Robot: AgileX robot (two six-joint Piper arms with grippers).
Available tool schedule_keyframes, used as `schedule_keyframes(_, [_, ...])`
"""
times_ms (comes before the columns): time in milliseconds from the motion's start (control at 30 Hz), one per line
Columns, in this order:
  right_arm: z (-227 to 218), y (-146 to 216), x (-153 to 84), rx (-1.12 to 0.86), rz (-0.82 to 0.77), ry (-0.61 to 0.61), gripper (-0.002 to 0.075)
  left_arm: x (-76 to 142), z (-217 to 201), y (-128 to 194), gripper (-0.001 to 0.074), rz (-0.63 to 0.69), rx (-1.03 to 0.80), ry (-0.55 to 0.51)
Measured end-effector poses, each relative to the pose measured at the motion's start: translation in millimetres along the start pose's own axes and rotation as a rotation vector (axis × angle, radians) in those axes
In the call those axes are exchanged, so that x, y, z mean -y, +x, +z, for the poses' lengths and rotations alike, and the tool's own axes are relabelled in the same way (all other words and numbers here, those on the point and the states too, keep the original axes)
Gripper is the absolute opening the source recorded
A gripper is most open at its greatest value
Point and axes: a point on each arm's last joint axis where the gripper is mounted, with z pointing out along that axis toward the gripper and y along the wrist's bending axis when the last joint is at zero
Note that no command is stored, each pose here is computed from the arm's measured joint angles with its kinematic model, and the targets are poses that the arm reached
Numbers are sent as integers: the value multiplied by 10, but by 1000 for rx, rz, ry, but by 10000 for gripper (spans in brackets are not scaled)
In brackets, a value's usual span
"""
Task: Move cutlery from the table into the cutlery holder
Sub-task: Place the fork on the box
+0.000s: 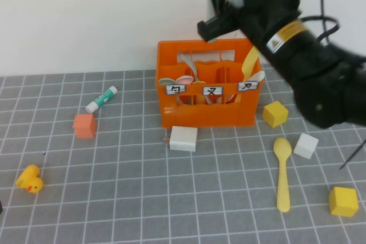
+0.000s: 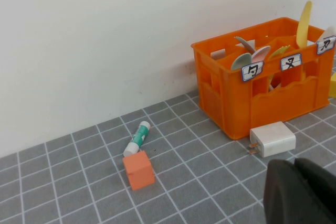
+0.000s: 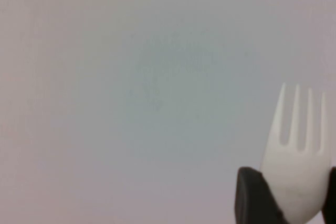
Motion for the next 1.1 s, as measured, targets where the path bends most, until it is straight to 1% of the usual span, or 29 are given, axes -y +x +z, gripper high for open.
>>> schedule_keyframes(167, [40,240,-56,41,6,5,253,0,0,-2,0,2,2,0])
schedule_keyframes(367, [60,543,-121,-11,12,-2,252,-2,0,-3,-1,7,4,-2])
schedule_keyframes(533, [57,861,-165,-76,-63,10,252,-3,0,-4,0,9,4,-4])
schedule_keyframes(667, [43,1059,-193,-90,-98,23,252,-4,0,-4,-1,11,5,-4])
schedule_keyframes(767, [33,1153,-212,-92,-99,25,252,-4,0,-4,-1,11,5,-5])
schedule_keyframes(900, [28,1202,-218,-101,-63,29,252,-5,0,-5,-1,15,5,-6])
schedule_keyframes(967, [28,1195,-216,-88,-50,34,274,-5,0,-5,-1,15,5,-6])
schedule_keyframes(1100, [30,1161,-204,-50,-36,48,386,-5,0,-5,-1,15,5,-6])
